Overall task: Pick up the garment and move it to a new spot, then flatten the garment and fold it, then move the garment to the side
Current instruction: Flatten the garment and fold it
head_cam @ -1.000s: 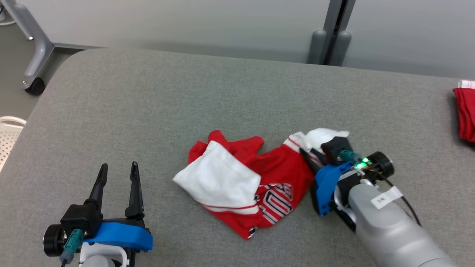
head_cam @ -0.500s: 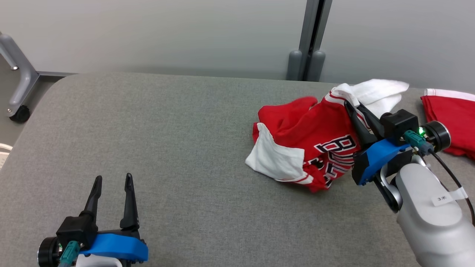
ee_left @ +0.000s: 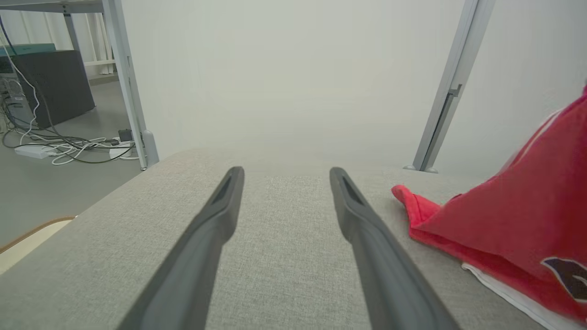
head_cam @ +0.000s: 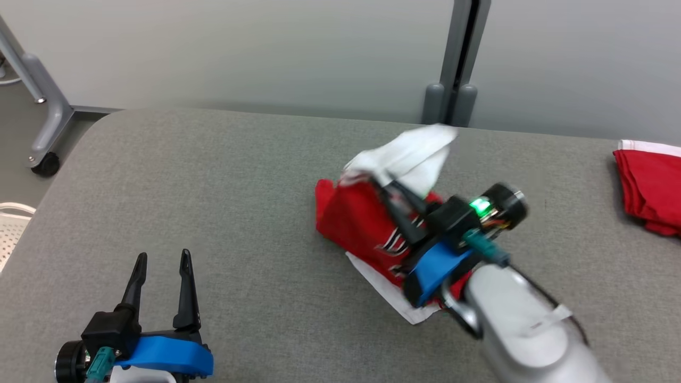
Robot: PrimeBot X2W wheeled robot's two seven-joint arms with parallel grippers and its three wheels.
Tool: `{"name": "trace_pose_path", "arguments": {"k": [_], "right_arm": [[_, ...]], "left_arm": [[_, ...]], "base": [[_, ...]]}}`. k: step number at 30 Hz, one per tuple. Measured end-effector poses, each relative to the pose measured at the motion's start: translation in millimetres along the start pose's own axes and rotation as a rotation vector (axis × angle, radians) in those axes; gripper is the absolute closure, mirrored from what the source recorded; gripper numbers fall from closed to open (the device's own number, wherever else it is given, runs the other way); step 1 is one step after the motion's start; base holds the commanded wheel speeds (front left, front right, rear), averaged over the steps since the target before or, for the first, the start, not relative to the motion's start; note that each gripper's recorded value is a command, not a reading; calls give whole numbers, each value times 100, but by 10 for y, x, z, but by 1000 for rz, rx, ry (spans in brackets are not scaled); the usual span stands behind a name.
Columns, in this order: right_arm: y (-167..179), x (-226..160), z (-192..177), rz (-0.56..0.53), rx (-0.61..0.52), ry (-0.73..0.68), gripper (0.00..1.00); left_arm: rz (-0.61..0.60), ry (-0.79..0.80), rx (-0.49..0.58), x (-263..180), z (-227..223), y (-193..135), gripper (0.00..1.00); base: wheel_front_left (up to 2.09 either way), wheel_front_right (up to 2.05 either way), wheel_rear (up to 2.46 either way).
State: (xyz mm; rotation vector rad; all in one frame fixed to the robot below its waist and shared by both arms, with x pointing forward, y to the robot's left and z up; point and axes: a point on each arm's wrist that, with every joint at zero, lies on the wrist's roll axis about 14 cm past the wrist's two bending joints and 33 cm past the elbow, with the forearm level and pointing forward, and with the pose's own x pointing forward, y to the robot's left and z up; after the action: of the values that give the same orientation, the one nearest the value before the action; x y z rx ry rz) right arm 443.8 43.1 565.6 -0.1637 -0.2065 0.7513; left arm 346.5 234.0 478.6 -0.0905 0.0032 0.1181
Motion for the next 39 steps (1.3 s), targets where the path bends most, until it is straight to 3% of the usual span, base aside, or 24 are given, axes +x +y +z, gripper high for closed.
{"name": "trace_pose_path", "arguments": {"k": [5, 10, 11, 12, 17, 21, 27, 33, 39], "right_arm": [[645, -4, -219, 167, 37, 56, 100], [1259, -251, -547, 323, 96, 151, 100], [1328, -291, -571, 339, 112, 157, 63], [1376, -313, -575, 350, 127, 160, 0], [1385, -315, -437, 344, 156, 117, 0], [1207, -236, -121, 282, 169, 17, 0], [512, -359, -23, 54, 172, -38, 0], [-253, -828, -214, -230, 172, -6, 0], [-494, -1317, -515, -385, 176, 88, 0]], "left_arm": [[18, 8, -7, -38, -25, 49, 0], [32, 17, -12, -55, -54, 81, 0], [34, 19, -13, -55, -58, 84, 0], [35, 19, -17, -53, -60, 81, 0], [26, 23, -19, -35, -76, 40, 0], [17, 22, -18, -36, -77, 10, 0], [-1, 12, -15, -21, -47, -43, 0], [-18, 17, -8, -34, -66, -86, 0], [-38, 16, 0, -27, -63, -134, 0]], "base": [[0, 0, 0], [0, 0, 0], [0, 0, 0], [0, 0, 0], [0, 0, 0], [0, 0, 0], [0, 0, 0], [0, 0, 0], [0, 0, 0]]}}
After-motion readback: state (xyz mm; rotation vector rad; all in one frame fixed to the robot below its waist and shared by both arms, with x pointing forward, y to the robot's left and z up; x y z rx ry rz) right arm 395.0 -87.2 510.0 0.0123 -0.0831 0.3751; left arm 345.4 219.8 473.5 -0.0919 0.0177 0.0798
